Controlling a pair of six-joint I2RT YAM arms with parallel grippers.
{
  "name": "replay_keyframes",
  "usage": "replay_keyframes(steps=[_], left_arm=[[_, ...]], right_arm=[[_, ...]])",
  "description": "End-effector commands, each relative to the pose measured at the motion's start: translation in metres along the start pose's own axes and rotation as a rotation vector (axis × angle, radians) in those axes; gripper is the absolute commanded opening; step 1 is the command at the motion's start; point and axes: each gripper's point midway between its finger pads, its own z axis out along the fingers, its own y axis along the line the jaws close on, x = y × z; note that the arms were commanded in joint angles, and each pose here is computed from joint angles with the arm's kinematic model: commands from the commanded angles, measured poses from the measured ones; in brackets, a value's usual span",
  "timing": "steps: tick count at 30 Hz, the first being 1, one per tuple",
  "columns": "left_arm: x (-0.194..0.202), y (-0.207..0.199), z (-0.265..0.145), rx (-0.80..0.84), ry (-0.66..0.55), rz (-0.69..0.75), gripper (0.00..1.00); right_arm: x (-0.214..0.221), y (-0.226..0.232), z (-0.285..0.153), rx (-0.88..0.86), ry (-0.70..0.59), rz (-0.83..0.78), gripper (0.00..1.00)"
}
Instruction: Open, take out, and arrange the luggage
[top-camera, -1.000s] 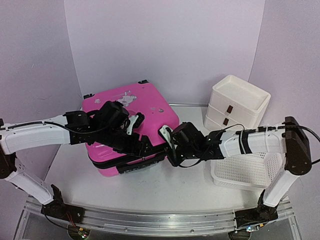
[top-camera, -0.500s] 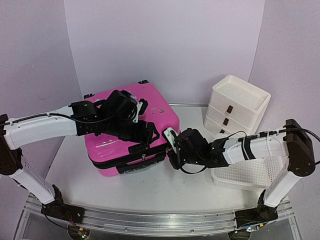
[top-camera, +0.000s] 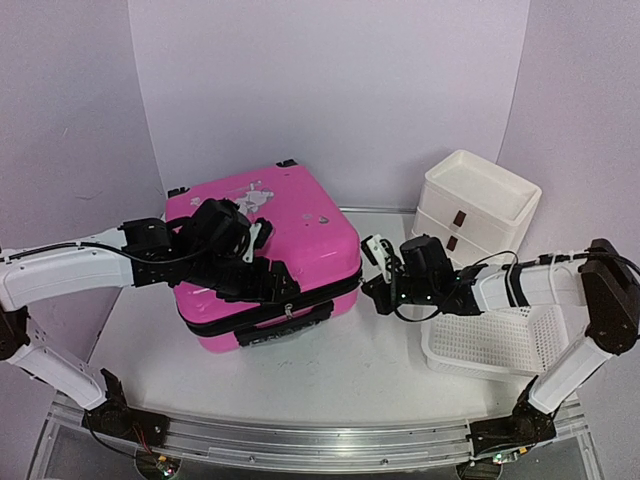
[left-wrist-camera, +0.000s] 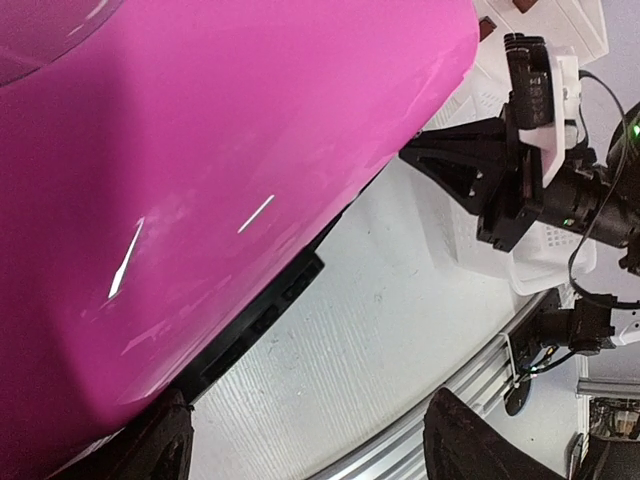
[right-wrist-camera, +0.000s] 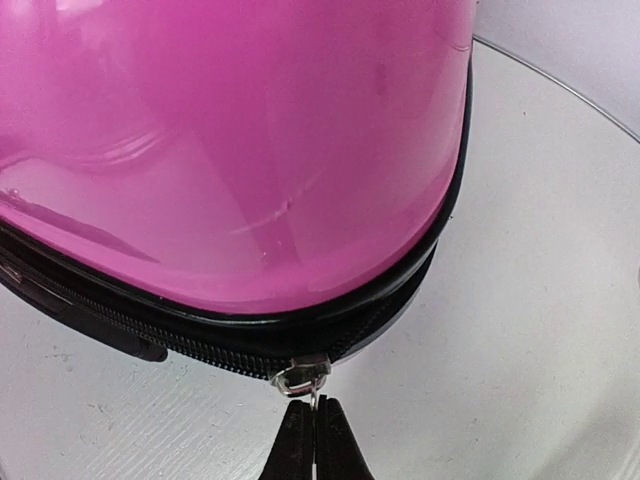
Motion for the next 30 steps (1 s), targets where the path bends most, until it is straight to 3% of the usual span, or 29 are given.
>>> replay_keyframes(steps=[1, 7, 11, 16, 22, 30], left_arm=[[-0.006, 0.098, -0.007, -0.382, -0.032, -0.032, 0.80], [-0.009, 0.088, -0.010, -0.351, -0.010, -0.009, 0.81], [-0.020, 0.053, -0.016, -0.221, 0.012, 0.046, 0.89], [-0.042, 0.003, -0.047, -0.039, 0.006, 0.137, 0.95], [-0.077, -0.033, -0.075, 0.023, -0.037, 0.202, 0.95], [-0.126, -0.068, -0.066, 0.045, -0.099, 0.296, 0.94]], right_arm=[[-0.020, -0.057, -0.002, 0.053, -0.026, 0.060, 0.00], [-0.046, -0.066, 0.019, -0.129, -0.065, -0.016, 0.00], [-0.056, -0.028, 0.015, -0.345, -0.120, -0.055, 0.00], [-0.059, 0.015, 0.013, -0.423, -0.173, -0.151, 0.00], [-0.068, 0.089, 0.007, -0.502, -0.192, -0.261, 0.00], [-0.069, 0.182, 0.000, -0.581, -0.182, -0.302, 0.00]])
